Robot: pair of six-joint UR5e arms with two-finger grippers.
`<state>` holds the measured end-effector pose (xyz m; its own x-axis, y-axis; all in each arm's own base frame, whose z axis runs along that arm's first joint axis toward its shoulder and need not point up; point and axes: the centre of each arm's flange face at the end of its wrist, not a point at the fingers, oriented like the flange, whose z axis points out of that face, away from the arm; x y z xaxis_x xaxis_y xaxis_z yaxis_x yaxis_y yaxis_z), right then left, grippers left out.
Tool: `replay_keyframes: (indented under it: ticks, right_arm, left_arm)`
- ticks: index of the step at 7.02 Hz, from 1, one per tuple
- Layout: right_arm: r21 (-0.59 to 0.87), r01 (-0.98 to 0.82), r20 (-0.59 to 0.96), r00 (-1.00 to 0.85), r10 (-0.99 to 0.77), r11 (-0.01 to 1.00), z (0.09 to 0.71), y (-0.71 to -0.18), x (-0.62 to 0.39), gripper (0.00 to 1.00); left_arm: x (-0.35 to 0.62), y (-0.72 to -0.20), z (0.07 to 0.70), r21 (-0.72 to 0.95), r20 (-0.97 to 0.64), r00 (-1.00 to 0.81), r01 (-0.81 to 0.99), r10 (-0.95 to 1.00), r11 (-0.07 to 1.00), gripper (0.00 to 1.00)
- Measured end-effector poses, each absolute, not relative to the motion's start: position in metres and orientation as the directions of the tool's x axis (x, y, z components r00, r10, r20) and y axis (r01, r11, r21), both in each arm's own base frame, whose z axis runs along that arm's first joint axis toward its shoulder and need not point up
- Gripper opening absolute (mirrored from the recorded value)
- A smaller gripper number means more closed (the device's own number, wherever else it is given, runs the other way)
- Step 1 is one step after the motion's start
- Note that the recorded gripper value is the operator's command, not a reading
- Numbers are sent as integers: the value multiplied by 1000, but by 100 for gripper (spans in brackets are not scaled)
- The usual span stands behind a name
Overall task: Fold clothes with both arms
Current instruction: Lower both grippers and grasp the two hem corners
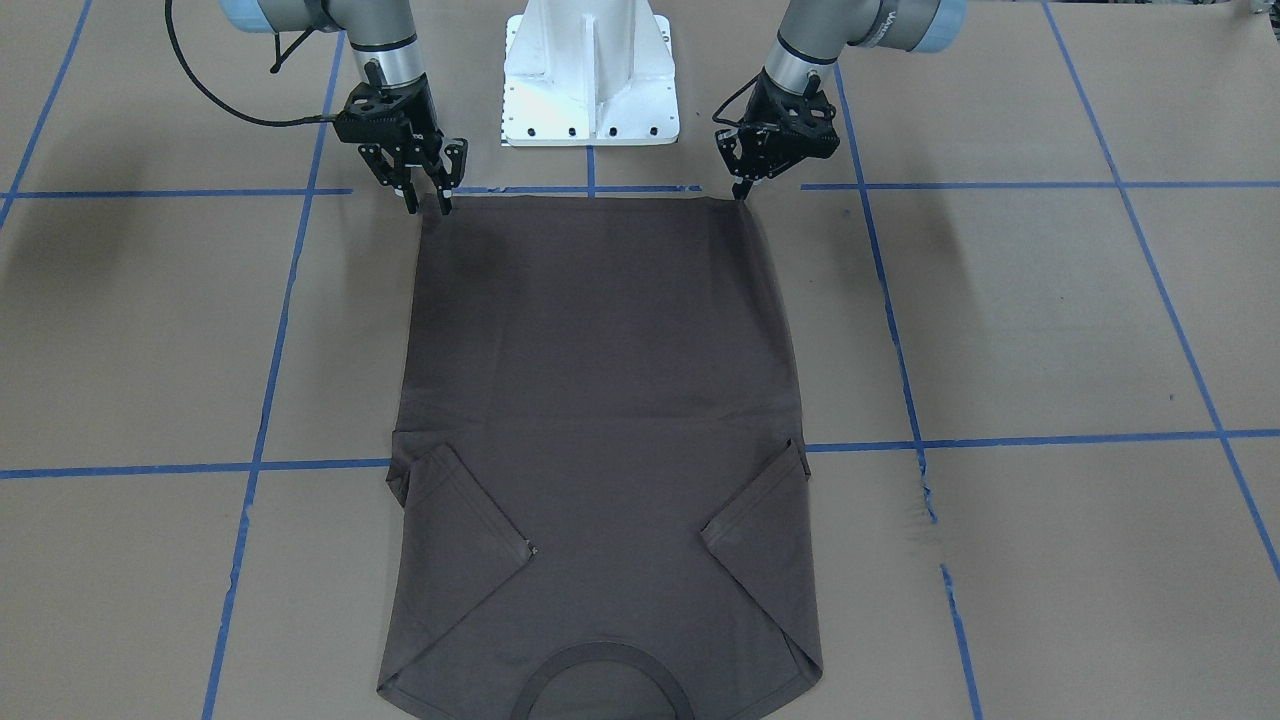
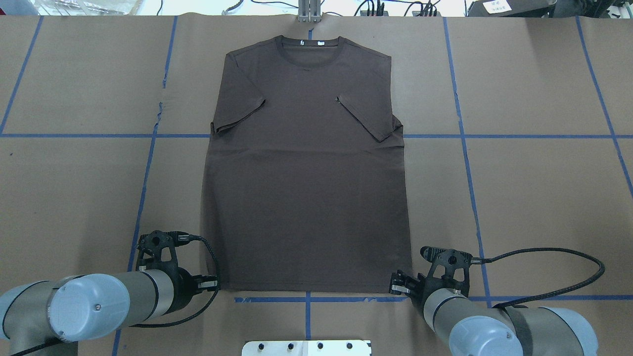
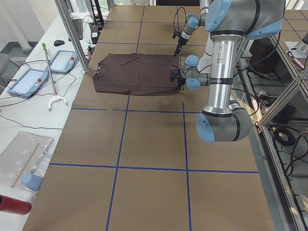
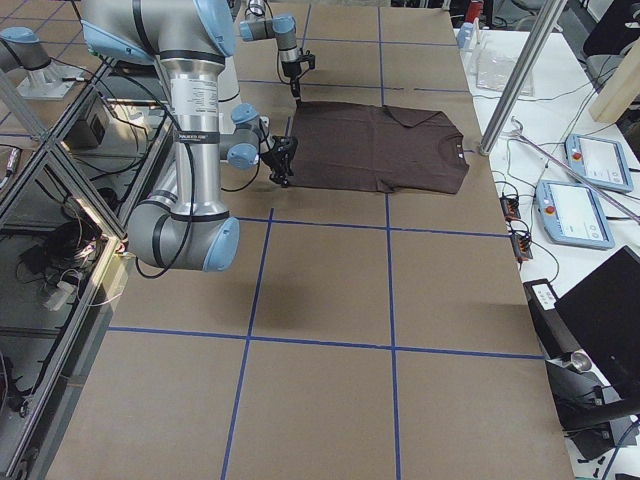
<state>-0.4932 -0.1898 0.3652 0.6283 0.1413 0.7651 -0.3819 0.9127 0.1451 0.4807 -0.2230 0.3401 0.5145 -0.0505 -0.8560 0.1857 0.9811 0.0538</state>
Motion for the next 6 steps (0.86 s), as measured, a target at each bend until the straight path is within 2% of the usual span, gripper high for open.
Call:
replay_keyframes:
  ticks: [5,6]
  right_arm:
    - [147,-365,761,635,131,919,368,-181,-495,51]
    - [150,-362,756,641,129,920,372,-179,-495,42]
  left_arm:
    - [481,-223,341,54,-855,515,186,-51,981,0]
    - [481,-223,341,54,-855,516,185,-51,981,0]
